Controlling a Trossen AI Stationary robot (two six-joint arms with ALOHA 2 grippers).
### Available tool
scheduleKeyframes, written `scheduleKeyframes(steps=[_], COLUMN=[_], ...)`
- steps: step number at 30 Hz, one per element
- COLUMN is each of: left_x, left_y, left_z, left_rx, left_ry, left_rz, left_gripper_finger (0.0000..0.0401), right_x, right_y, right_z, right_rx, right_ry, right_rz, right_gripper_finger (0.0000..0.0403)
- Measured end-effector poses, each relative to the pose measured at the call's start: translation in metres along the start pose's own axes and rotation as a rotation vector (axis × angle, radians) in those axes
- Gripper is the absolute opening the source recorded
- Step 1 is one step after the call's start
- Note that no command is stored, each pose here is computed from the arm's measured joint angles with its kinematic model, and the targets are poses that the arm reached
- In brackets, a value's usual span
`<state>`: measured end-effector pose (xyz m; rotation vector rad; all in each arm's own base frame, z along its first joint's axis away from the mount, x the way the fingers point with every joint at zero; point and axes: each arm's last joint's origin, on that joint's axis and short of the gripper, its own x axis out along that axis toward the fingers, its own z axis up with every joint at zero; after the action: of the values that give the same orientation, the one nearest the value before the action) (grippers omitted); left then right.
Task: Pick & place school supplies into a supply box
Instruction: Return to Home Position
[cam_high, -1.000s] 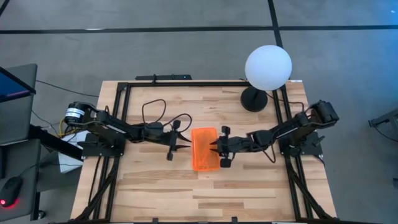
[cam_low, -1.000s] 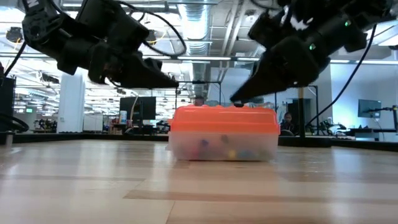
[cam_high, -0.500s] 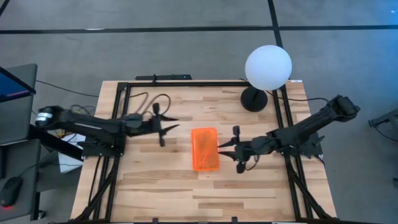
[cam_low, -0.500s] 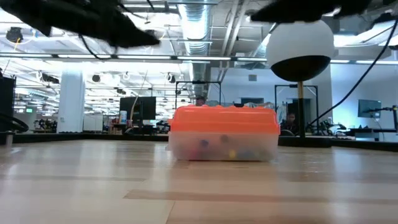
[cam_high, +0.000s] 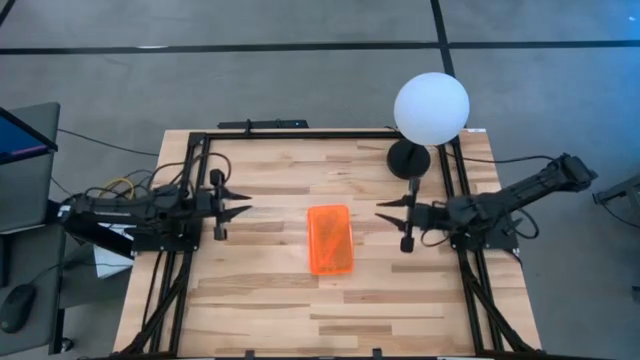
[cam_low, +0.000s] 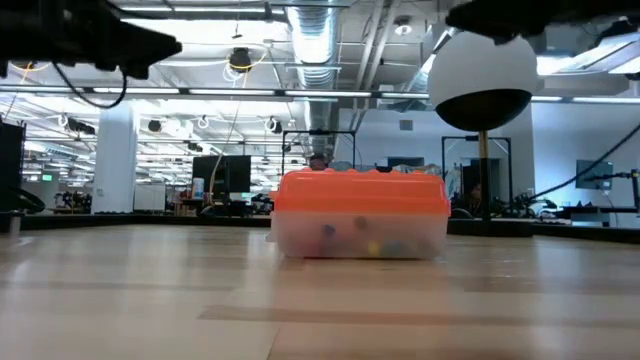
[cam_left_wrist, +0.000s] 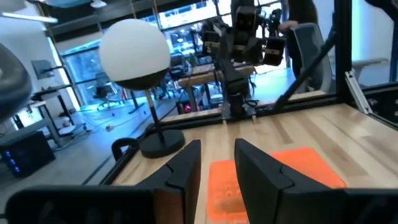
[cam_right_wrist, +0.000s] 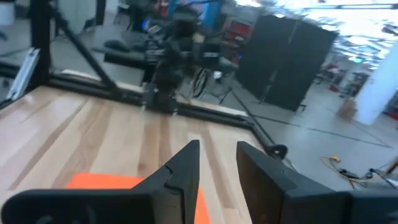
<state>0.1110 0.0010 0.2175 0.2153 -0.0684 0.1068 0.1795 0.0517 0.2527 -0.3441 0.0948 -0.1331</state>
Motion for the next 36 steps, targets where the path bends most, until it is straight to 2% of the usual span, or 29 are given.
scheduleKeyframes(steps=[2,8,14,18,24,31,36], left_x=[-0.005,-0.012,-0.013,-0.013,-0.013,-0.013,-0.016], left_y=[-0.001,-0.002,-0.002,-0.003,-0.002,-0.003,-0.004], left_z=[-0.007,-0.021,-0.024,-0.027,-0.029,-0.035,-0.038], left_rx=[-0.006,-0.016,-0.040,-0.045,-0.049,-0.036,-0.032], left_ry=[-0.019,-0.047,-0.036,-0.006,0.024,0.089,0.113], left_rz=[0.009,0.051,0.053,0.050,0.104,0.098,0.081], left_gripper_finger=[0.0093,0.0093,0.0093,0.0093,0.0093,0.0093,0.0093], right_x=[-0.006,-0.020,-0.030,-0.035,-0.042,-0.044,-0.044], right_y=[-0.005,-0.014,-0.018,-0.017,-0.029,-0.037,-0.035], right_z=[-0.011,-0.036,-0.060,-0.075,-0.094,-0.106,-0.110], right_rx=[0.014,0.072,0.142,0.152,0.183,0.193,0.181], right_ry=[-0.015,-0.068,-0.088,-0.116,-0.131,-0.101,-0.063], right_rz=[-0.015,0.031,-0.008,0.013,-0.044,0.098,0.113], right_gripper_finger=[0.0102,0.0102,0.0102,0.0102,0.0102,0.0102,0.0102])
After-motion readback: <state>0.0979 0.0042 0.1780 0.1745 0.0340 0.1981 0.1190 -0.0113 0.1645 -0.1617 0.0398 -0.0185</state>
